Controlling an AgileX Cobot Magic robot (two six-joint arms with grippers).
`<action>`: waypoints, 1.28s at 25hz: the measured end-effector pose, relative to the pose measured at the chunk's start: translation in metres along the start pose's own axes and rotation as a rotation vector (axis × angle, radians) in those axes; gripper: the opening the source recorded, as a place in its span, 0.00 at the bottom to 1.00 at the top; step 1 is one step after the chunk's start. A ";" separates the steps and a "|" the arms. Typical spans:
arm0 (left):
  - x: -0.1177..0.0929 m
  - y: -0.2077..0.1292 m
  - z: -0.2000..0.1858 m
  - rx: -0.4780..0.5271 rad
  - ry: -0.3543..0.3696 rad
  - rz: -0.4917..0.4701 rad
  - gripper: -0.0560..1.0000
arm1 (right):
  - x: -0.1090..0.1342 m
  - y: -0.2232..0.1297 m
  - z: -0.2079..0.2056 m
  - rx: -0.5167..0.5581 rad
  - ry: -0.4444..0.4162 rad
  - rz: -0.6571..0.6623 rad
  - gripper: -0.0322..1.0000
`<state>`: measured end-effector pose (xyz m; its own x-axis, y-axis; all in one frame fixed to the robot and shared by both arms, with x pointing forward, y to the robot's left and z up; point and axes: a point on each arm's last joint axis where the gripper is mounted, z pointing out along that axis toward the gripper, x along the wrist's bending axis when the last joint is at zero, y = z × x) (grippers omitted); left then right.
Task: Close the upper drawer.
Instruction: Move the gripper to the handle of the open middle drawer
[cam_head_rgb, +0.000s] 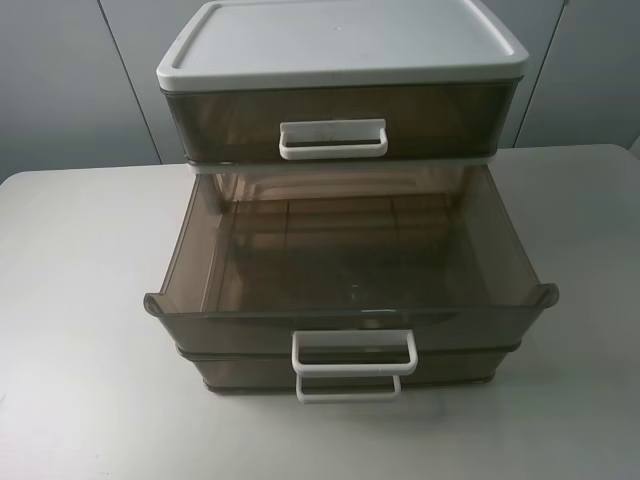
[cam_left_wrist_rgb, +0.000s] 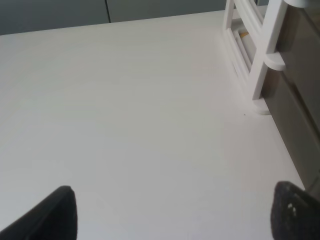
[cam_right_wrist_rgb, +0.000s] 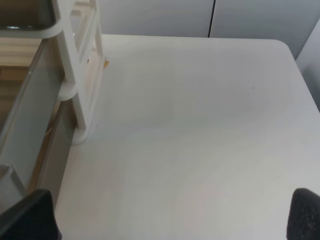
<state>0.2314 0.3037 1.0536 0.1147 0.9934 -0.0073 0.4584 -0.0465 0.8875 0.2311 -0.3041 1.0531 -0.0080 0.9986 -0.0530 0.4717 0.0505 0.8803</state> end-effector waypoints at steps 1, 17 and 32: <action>0.000 0.000 0.000 0.000 0.000 0.000 0.75 | 0.000 0.000 0.000 0.000 0.000 0.000 0.71; 0.000 0.000 0.000 0.000 0.000 0.000 0.75 | 0.000 0.000 0.000 0.000 0.000 0.000 0.71; 0.000 0.000 0.000 0.000 0.000 0.000 0.75 | 0.000 0.000 0.000 0.000 0.000 0.000 0.71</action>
<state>0.2314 0.3037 1.0536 0.1147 0.9934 -0.0073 0.4584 -0.0465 0.8875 0.2311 -0.3041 1.0531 -0.0080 0.9986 -0.0530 0.4717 0.0505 0.8803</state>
